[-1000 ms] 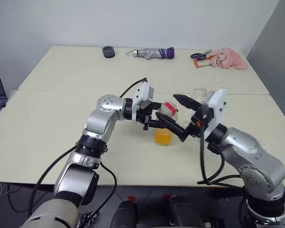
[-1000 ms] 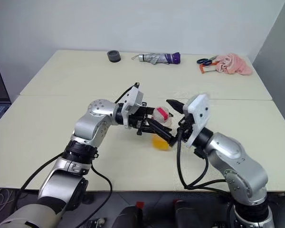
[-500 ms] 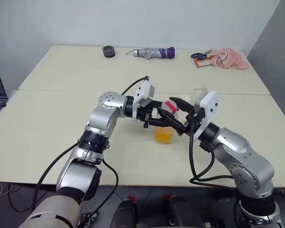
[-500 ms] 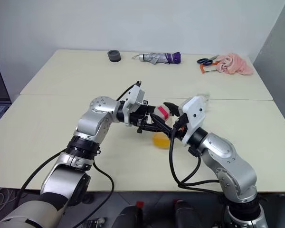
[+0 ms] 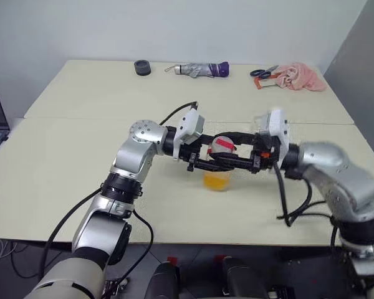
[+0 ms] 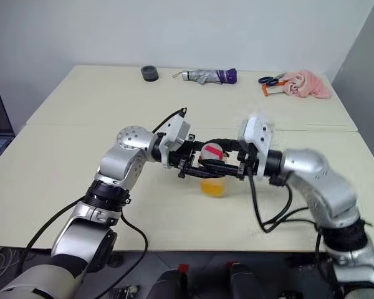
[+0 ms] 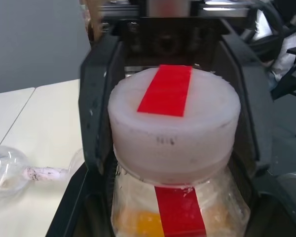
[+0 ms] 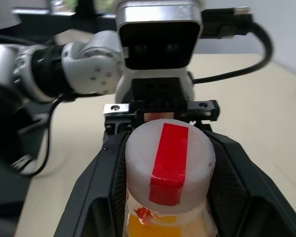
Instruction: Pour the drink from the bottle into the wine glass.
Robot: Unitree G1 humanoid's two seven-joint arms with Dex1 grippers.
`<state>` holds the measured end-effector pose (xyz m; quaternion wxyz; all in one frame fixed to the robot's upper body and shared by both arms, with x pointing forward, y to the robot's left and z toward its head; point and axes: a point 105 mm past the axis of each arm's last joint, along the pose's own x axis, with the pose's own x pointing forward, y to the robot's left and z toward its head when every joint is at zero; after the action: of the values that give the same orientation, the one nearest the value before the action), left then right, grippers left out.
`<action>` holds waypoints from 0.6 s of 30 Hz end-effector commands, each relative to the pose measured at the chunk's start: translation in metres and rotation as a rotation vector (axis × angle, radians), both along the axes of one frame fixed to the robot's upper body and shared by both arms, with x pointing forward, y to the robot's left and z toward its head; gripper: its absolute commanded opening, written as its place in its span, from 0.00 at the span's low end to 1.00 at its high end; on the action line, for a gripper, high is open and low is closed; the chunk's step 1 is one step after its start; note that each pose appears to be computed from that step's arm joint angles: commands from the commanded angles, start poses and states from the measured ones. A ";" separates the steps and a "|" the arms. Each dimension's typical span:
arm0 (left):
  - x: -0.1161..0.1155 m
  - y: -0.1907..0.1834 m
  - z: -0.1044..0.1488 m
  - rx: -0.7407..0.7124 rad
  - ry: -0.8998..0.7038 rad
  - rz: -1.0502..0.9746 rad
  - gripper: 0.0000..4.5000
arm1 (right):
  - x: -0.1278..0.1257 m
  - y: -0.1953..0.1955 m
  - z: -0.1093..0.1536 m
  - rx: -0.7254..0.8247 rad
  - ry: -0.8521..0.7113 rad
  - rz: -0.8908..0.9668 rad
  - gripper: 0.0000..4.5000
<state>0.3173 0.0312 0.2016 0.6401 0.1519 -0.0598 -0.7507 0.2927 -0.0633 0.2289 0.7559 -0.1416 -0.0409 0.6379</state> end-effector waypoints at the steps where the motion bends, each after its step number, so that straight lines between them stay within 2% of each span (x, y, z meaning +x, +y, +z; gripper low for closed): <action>1: -0.002 0.000 0.013 -0.035 -0.032 -0.001 0.49 | -0.005 0.002 -0.002 -0.037 0.016 0.117 0.43; 4: -0.001 0.001 0.014 -0.039 -0.035 0.013 0.49 | -0.001 0.000 0.003 0.006 0.011 0.085 0.43; 11: -0.002 0.006 0.012 -0.030 -0.037 0.034 0.49 | -0.003 -0.014 0.005 0.053 0.012 0.002 0.96; 14: -0.001 0.007 0.013 -0.032 -0.040 0.041 0.49 | -0.007 -0.022 0.006 0.060 0.008 -0.043 0.97; 18: 0.001 0.008 0.013 -0.034 -0.044 0.055 0.49 | -0.004 -0.033 0.005 0.110 -0.036 -0.213 0.97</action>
<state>0.3216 0.0385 0.1979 0.6645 0.1483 -0.0459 -0.7310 0.2929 -0.0919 0.2220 0.8081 -0.1080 -0.0414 0.5776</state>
